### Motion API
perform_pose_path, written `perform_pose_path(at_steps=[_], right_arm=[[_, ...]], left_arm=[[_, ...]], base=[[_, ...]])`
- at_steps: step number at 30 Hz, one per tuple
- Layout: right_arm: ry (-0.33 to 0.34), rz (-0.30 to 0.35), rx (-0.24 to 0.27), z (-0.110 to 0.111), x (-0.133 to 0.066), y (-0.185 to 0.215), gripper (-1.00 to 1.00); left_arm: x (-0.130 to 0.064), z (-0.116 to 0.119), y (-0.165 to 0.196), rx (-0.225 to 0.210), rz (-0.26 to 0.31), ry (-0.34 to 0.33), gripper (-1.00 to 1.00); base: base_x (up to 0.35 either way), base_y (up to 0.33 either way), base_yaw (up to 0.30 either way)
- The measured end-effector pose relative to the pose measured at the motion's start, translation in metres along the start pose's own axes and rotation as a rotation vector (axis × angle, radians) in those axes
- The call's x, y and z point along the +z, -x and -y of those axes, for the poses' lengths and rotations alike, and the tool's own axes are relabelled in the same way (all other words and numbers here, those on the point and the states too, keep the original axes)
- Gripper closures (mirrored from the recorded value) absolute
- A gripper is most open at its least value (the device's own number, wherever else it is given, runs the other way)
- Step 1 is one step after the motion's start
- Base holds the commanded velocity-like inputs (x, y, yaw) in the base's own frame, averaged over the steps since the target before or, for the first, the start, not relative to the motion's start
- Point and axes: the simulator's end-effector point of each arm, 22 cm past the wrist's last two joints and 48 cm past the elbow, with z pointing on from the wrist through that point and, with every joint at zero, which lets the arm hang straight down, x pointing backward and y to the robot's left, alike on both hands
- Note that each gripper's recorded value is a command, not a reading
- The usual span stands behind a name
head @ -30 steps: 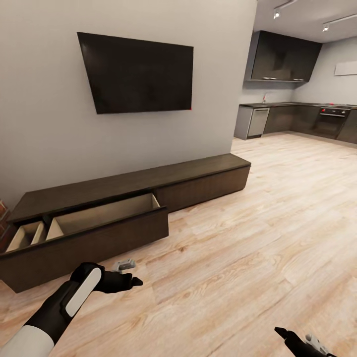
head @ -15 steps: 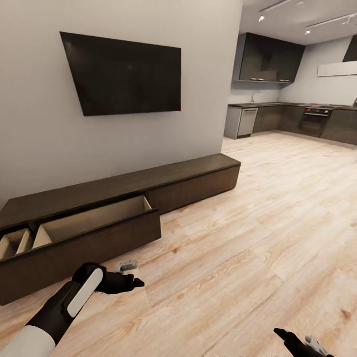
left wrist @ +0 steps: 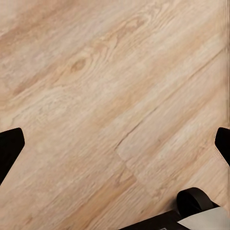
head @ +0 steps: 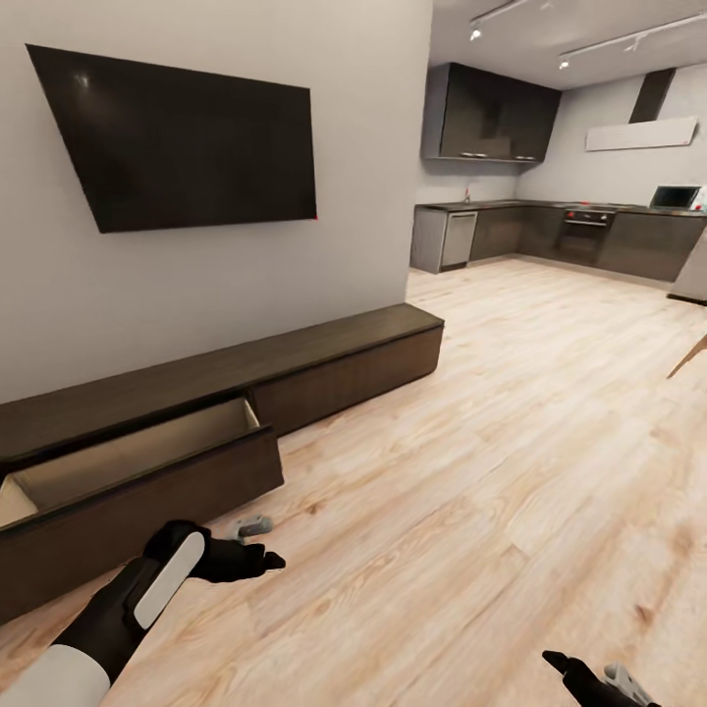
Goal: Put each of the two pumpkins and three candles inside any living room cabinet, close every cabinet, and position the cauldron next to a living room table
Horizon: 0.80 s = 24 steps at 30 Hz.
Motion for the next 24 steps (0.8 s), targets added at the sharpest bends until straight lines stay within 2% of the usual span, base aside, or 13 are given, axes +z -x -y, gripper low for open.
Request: perform_pose_path(at_steps=[8,17,24], right_arm=[[0.000,0.003,0.002,0.0017,-0.0011,0.0021,-1.00],[0.000,0.005,0.001,0.0026,-0.0018,0.0041,-1.00],[0.000,0.004,0.003,0.0028,-0.0019,0.0039,-1.00]], left_arm=[[0.0002,0.0001,-0.0004,0.005,-0.001,0.002,-1.00],[0.0009,0.0005,-0.0019,0.009,-0.005,0.004,-1.00],[0.0011,0.0005,-0.0021,0.010,-0.006,0.004,-1.00]], base=[[0.225,-0.224,-0.283],[0.225,-0.224,-0.072],[0.225,-0.224,-0.246]])
